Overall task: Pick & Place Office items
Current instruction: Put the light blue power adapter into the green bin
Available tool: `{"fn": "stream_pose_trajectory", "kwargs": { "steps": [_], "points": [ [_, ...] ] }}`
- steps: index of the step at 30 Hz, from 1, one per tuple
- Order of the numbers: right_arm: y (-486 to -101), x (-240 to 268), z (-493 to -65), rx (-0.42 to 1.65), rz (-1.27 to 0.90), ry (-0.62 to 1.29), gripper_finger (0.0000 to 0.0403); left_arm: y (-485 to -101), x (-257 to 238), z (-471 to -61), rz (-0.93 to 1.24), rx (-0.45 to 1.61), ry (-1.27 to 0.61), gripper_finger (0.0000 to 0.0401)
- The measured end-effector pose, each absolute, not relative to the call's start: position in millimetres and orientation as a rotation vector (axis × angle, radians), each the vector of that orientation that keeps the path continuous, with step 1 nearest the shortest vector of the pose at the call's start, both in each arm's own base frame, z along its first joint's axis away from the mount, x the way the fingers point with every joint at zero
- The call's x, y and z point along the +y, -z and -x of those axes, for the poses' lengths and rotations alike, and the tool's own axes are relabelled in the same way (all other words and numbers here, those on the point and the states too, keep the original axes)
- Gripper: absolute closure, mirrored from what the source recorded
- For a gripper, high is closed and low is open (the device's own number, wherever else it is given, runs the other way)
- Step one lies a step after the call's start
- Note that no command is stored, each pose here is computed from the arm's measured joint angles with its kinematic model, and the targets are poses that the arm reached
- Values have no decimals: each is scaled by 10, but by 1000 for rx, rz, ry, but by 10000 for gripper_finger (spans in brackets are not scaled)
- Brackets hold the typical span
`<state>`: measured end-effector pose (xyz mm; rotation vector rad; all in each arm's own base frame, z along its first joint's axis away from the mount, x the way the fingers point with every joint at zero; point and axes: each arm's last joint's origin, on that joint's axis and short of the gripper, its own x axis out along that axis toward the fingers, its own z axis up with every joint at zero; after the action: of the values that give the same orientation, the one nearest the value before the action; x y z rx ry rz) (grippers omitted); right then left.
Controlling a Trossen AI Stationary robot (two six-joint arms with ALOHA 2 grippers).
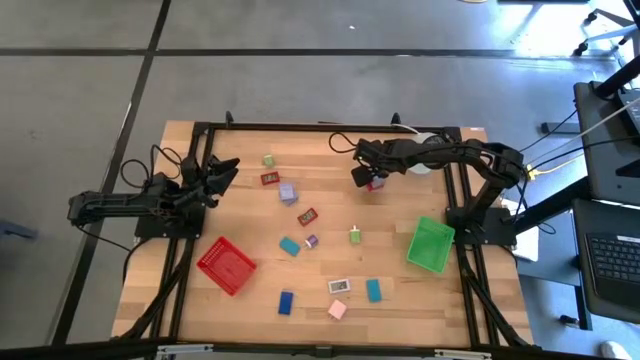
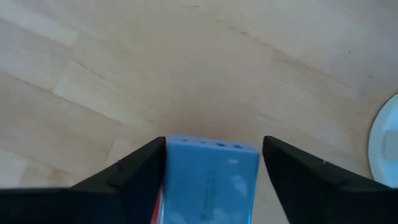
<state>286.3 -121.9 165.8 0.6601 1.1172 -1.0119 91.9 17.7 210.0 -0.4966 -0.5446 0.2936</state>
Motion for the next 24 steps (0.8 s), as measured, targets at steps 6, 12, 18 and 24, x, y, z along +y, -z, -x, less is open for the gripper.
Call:
{"fn": "stream_pose_trajectory", "kwargs": {
  "steps": [6,12,18,24],
  "points": [
    [-1657,-1218,-2864,1122,-678,995,185,-2100,175,-920,495,-543,-286,183],
    [-1656,-1206,-2869,1128,-686,978,170,-2101,163,-924,492,-533,-240,183],
    [-1749,-1177,-2852,1103,-696,957,191,-2102,153,-928,506,-527,-200,183],
    [-2105,-972,-2791,1006,-672,882,193,-2102,155,-927,507,-529,-206,183]
  ]
}}
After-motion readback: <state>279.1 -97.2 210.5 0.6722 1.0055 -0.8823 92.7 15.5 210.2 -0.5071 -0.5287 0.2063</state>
